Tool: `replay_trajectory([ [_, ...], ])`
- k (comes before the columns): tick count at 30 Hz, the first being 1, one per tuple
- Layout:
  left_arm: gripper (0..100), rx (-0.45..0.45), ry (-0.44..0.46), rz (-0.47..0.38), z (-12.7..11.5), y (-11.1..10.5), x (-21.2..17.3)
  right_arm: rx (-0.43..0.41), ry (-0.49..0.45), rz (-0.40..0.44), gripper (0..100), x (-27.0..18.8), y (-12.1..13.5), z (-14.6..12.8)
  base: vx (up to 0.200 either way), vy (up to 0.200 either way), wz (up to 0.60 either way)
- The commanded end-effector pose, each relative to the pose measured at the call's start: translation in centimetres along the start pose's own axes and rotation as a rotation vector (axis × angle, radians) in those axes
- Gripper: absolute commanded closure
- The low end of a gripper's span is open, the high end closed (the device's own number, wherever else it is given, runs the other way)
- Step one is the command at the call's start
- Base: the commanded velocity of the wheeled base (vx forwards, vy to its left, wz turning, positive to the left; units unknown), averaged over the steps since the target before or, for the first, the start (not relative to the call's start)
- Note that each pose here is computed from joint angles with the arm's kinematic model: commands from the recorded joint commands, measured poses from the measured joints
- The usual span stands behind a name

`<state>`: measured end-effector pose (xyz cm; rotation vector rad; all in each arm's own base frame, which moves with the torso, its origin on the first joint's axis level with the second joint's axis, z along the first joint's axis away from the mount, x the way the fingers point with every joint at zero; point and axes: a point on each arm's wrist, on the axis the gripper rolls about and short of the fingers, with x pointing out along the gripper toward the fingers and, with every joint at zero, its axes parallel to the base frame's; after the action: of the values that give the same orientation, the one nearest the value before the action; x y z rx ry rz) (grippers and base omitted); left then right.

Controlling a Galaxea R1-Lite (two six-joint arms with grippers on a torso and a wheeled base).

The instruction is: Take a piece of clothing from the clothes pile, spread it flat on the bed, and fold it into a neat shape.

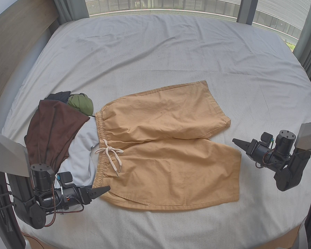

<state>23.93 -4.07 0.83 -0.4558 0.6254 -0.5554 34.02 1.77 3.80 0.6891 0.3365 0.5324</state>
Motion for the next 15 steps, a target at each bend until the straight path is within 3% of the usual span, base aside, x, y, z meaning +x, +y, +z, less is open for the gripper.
replay_trajectory([
  [1,0,-0.001,0.000,0.000,0.0,0.0,0.0,-0.029,0.028,-0.046,0,-1.4,-0.6,-0.8,0.000,0.000,0.00],
  [7,0,-0.015,0.013,0.014,-0.3,0.4,0.0,-0.130,0.075,-0.088,0,-2.9,-1.1,-2.0,0.000,0.000,0.00],
  [15,0,-0.036,0.029,0.025,-0.7,0.6,0.0,-0.136,0.085,-0.087,0,-2.8,-0.9,-2.3,0.000,0.000,0.00],
])
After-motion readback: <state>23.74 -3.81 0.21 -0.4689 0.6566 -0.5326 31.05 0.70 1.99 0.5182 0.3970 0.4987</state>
